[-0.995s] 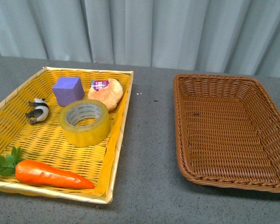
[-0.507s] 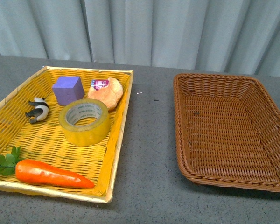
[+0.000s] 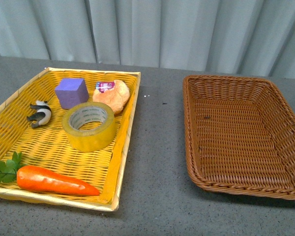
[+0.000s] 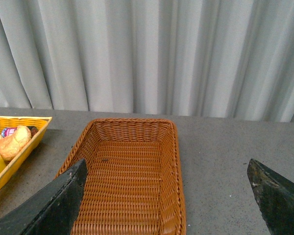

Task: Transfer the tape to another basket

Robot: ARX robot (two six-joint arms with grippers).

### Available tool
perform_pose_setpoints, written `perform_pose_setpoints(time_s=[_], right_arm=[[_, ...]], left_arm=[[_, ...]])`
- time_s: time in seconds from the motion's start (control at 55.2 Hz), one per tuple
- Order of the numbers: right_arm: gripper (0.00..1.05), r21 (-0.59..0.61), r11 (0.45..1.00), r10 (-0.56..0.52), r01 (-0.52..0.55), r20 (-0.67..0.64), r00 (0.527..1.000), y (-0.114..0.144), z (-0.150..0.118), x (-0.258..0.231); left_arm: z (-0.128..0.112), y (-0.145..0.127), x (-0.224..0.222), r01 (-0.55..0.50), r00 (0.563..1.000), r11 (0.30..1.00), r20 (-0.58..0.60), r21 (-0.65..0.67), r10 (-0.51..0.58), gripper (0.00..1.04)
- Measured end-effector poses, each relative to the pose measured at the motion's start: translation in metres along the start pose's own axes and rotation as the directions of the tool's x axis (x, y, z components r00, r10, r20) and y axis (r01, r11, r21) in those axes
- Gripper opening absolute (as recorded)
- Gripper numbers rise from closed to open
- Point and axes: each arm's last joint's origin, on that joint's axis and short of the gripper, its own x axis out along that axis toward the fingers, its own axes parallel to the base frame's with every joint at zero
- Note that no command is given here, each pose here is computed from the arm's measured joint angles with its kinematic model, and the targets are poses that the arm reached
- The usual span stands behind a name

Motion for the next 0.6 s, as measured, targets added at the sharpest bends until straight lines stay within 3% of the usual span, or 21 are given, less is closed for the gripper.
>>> perform_pose_setpoints(time_s=[0.308, 0.344, 0.434, 0.597], right_arm=[[0.96, 0.0, 1.0, 0.0, 0.0, 0.0, 1.0, 0.0, 0.0, 0.0], [0.96, 0.0, 1.0, 0.0, 0.0, 0.0, 1.0, 0.0, 0.0, 0.0], [0.96, 0.0, 1.0, -0.002, 0.002, 0.001, 1.0, 0.0, 0.0, 0.0], [0.96, 0.0, 1.0, 0.0, 0.0, 0.001, 1.0, 0.0, 0.0, 0.0]], left_arm=[[0.0, 0.0, 0.0, 0.0, 1.0, 1.0, 0.0, 0.0, 0.0, 0.98], [-0.001, 0.0, 0.0, -0.032, 0.999, 0.999, -0.036, -0.015, 0.031, 0.98], [-0.006, 0.001, 0.007, -0.222, 0.956, 0.975, -0.202, -0.023, 0.213, 0.98], [0.002, 0.006, 0.041, -0.209, 0.954, 0.975, -0.232, -0.071, 0.187, 0.98]])
